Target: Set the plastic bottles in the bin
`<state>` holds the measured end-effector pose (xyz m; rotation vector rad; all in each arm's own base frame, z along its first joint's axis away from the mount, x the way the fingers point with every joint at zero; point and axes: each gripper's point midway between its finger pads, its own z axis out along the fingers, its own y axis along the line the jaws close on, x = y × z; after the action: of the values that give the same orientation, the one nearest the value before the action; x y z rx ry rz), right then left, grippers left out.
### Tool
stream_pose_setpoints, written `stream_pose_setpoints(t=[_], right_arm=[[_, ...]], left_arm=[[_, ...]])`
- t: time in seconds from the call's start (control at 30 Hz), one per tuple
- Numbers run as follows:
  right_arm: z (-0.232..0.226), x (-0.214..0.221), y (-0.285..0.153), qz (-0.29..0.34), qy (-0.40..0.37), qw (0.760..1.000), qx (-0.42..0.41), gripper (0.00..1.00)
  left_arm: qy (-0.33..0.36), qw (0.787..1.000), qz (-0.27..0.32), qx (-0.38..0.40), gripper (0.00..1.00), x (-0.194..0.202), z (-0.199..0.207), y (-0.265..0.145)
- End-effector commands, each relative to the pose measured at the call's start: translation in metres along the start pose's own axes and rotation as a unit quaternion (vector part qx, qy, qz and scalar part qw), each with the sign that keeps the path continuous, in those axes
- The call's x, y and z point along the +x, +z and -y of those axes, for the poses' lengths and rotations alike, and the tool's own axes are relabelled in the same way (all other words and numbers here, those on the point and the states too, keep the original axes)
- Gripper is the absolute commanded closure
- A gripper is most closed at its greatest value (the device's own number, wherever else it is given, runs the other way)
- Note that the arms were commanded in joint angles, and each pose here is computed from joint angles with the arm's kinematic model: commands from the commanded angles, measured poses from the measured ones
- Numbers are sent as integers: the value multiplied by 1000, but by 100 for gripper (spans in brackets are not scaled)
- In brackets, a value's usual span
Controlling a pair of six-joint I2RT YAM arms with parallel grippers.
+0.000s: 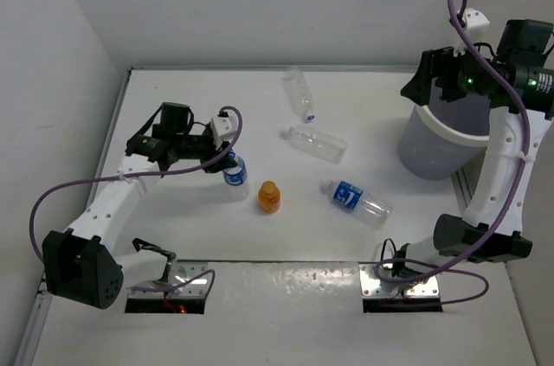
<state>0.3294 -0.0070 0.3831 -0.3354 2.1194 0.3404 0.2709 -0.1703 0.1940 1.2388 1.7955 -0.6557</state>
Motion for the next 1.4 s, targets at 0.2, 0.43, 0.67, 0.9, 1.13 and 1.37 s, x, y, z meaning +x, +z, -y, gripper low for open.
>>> stream_pose_setpoints(t=[0.2, 0.43, 0.67, 0.9, 1.13, 1.37], right_arm=[[-70, -3, 12, 22, -40, 990, -136, 1], [-196, 2, 30, 37, -142, 941, -305, 2], [-267, 8, 47, 18, -213, 906, -366, 2], [-304, 45, 77, -23, -292, 887, -356, 1], [-309, 50, 97, -34, -306, 894, -324, 1], [-310, 58, 109, -52, -287, 903, -317, 2]], left_arm=[[11, 994, 108, -5, 88, -84, -13, -31], [-46, 965, 240, 92, 89, -179, 10, -62], [-81, 950, 264, 147, 89, -202, 23, -53], [-95, 939, 267, 195, 90, -214, 34, -44], [-86, 935, 261, 224, 93, -216, 52, -41], [-86, 931, 261, 239, 94, -220, 60, -41]])
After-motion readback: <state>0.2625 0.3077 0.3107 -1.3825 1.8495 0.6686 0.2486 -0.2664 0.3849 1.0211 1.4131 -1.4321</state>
